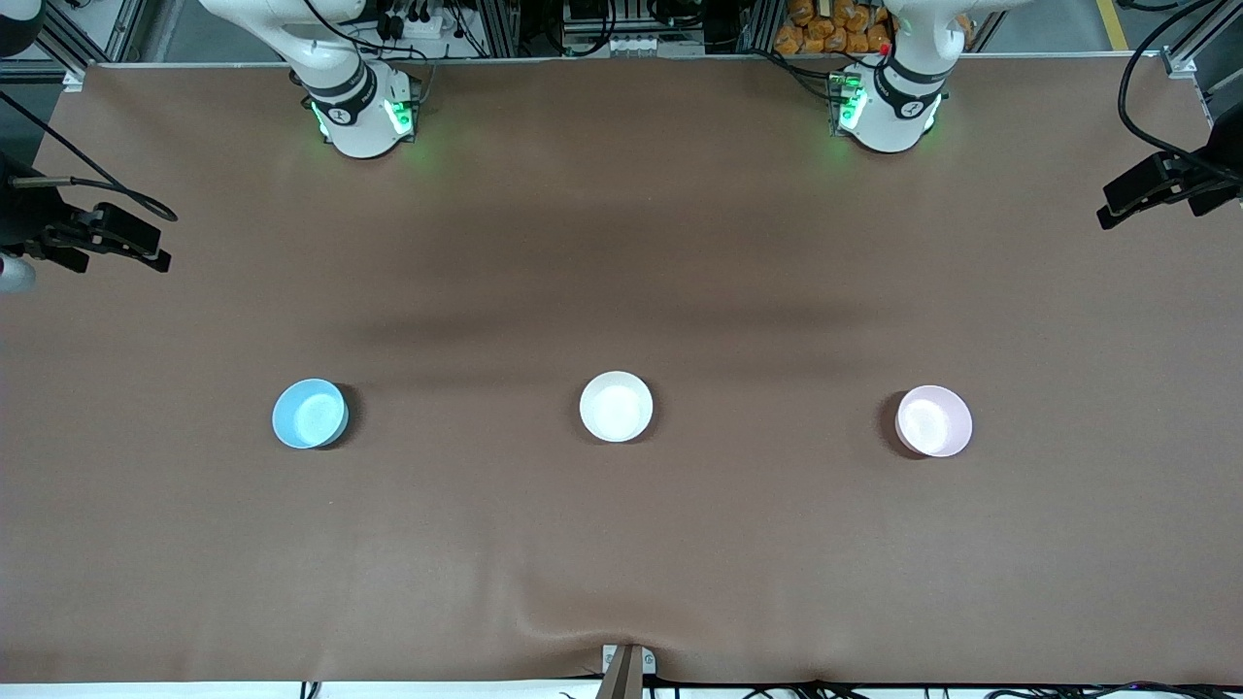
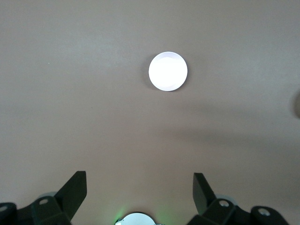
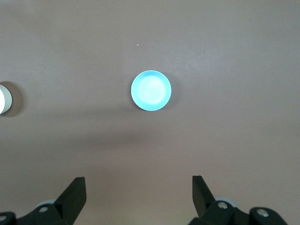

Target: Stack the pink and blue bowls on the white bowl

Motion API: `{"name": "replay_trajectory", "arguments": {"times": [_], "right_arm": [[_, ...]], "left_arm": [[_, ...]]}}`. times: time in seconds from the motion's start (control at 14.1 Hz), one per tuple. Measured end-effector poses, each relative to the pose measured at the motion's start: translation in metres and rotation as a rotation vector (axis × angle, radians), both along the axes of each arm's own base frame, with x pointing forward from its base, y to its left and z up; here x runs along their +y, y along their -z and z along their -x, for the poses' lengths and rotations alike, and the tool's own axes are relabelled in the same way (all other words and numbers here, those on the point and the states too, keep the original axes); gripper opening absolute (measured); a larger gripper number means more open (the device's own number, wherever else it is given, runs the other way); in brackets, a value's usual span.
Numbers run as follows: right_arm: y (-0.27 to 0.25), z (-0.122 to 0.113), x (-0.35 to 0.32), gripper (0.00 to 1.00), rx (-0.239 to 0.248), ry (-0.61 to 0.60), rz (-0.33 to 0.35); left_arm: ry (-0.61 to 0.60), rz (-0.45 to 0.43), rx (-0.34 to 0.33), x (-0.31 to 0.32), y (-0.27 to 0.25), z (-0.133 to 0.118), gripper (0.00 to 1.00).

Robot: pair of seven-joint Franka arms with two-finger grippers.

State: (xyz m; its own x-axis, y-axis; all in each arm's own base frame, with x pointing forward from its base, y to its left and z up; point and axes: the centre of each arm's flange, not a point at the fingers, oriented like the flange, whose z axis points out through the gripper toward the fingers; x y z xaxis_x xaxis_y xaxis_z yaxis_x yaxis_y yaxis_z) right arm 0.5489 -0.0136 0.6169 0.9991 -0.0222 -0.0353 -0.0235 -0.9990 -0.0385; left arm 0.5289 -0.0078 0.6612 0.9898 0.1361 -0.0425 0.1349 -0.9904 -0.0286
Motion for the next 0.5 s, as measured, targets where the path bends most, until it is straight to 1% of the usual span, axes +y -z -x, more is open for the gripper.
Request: {"name": "replay_trajectory", "arguments": {"times": [0.5], "right_arm": [[0.0004, -0.0001, 0.0003, 1.0, 0.001, 0.0, 0.0]], "left_arm": [[0.001, 0.0, 0.011, -0.0007, 0.0051, -0.0002, 1.0]]}}
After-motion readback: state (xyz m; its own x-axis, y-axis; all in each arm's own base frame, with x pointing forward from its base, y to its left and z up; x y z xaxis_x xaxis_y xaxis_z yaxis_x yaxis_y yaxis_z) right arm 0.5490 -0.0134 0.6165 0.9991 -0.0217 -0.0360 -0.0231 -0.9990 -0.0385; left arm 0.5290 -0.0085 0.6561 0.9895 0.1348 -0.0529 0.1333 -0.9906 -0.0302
